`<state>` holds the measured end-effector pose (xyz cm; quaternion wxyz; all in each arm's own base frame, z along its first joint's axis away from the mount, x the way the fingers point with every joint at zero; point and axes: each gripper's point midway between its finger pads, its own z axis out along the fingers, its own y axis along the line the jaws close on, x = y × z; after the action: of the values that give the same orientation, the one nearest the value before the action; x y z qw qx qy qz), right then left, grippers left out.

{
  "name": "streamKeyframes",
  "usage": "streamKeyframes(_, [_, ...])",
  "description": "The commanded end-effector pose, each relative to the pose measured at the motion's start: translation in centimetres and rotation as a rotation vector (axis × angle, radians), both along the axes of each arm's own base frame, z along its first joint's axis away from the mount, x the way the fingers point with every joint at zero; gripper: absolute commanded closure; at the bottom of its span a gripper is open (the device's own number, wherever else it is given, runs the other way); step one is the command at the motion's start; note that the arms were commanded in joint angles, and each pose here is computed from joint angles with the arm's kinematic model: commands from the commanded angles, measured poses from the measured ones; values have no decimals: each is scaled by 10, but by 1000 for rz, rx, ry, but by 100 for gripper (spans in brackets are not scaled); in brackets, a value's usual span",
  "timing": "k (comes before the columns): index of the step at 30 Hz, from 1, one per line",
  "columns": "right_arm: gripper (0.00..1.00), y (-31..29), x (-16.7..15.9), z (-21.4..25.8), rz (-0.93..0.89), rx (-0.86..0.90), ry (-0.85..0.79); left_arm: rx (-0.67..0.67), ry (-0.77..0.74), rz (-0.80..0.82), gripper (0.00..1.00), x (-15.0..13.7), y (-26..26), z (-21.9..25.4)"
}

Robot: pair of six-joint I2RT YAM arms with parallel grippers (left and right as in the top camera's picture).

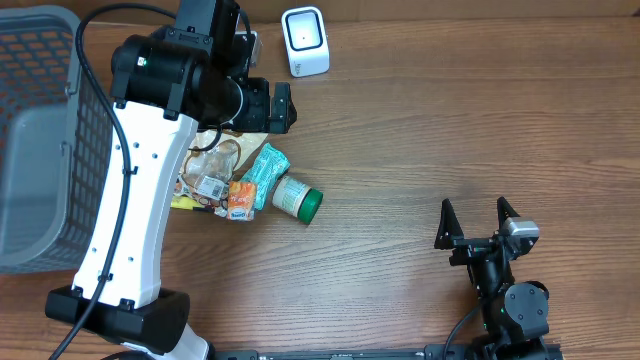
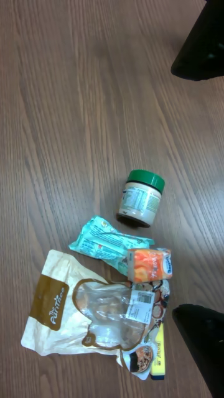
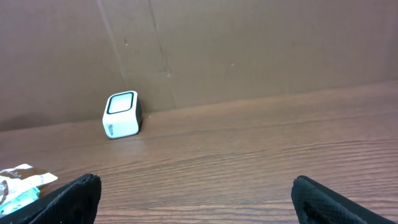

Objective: Scan the item barcode

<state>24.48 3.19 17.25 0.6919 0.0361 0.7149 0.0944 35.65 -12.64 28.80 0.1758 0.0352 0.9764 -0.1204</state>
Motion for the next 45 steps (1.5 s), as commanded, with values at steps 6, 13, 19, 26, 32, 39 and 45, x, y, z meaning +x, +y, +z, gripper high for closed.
streamKeyframes(6, [0, -2, 1, -3, -15, 3, 3, -51, 4, -40, 0, -4, -11, 3])
streamKeyframes(13, [0, -2, 1, -3, -15, 4, 3, 159, 53, 216, 0, -6, 56, -9])
streamKeyframes(19, [0, -2, 1, -3, -15, 4, 3, 269, 71, 370, 0, -7, 121, -10])
streamKeyframes(26, [0, -2, 1, -3, -15, 4, 3, 292, 62, 424, 0, -1, 165, -9])
streamKeyframes(32, [0, -2, 1, -3, -15, 4, 3, 309, 95, 433, 0, 0, 184, -18])
streamKeyframes(39, [0, -2, 1, -3, -15, 3, 2, 328, 163, 391, 1, 8, 192, -41])
streamKeyframes(45, [0, -2, 1, -3, -15, 4, 3, 346, 189, 383, 0, 11, 211, -52])
